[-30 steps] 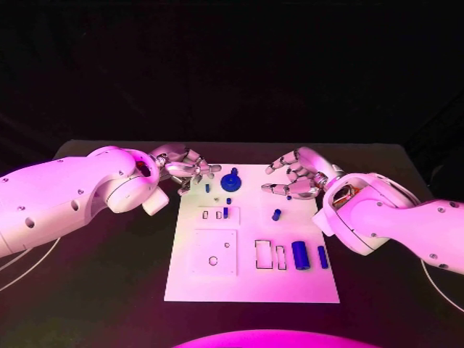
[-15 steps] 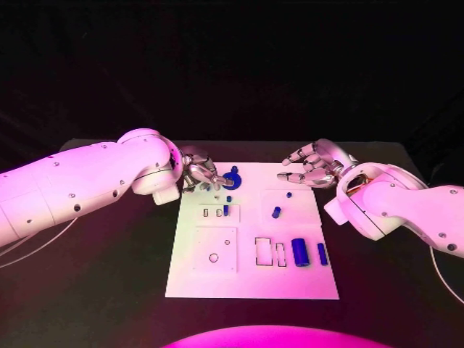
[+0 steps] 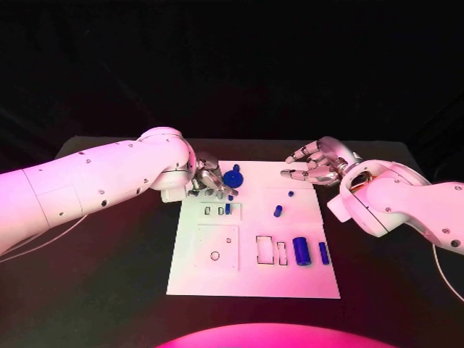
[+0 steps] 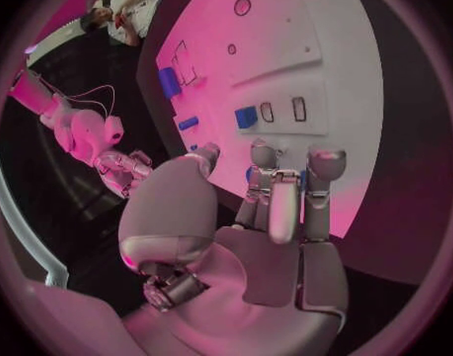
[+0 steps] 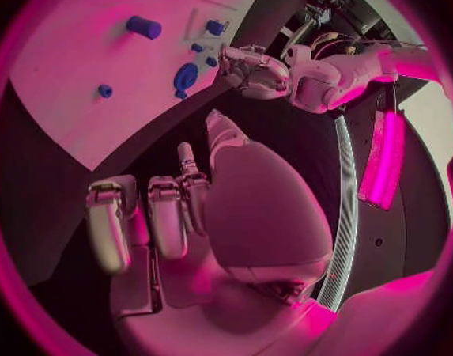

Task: Assemble the parts on the task board

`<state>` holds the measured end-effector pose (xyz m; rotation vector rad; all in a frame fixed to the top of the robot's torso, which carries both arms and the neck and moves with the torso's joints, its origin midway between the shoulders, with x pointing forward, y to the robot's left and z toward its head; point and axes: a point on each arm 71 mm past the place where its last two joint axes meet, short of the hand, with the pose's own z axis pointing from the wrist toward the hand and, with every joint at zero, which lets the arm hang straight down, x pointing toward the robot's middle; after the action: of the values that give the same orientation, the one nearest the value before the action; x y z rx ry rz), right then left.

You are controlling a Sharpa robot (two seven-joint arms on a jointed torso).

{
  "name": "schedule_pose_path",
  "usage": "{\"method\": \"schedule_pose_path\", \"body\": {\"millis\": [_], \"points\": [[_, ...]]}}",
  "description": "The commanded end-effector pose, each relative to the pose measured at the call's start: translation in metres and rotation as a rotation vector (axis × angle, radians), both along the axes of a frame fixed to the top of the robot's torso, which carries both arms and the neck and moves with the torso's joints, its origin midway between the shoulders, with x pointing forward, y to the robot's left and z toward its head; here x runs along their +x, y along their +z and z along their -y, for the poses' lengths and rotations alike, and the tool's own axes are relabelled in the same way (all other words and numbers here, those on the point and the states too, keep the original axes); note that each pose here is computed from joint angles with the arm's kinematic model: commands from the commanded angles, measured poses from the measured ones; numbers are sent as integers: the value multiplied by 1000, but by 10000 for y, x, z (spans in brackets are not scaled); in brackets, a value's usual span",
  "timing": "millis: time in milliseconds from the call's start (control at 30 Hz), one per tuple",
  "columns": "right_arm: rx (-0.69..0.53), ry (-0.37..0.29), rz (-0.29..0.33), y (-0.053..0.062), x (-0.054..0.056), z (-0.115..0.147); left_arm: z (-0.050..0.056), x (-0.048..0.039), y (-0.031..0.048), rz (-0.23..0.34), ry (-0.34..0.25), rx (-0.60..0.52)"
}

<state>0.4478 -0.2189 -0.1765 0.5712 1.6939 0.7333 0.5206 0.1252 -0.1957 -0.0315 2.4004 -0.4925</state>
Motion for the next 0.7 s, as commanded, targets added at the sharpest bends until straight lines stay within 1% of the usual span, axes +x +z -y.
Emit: {"method": "schedule_pose_path", "body": {"millis": [33,200,367,700], "points": [[-2,15,-5,0,1,-11,35,-10,-19,-20,-39,50],[-3,17,-7,0,5,-14,77,-15,-43,-38,-58,66],[-4,18,-9,-2,8,-15,91,-21,-70,-62,-78,88],[-7,16,-12,-5,14,-9,106,-25,-87,-75,-90,101]]}}
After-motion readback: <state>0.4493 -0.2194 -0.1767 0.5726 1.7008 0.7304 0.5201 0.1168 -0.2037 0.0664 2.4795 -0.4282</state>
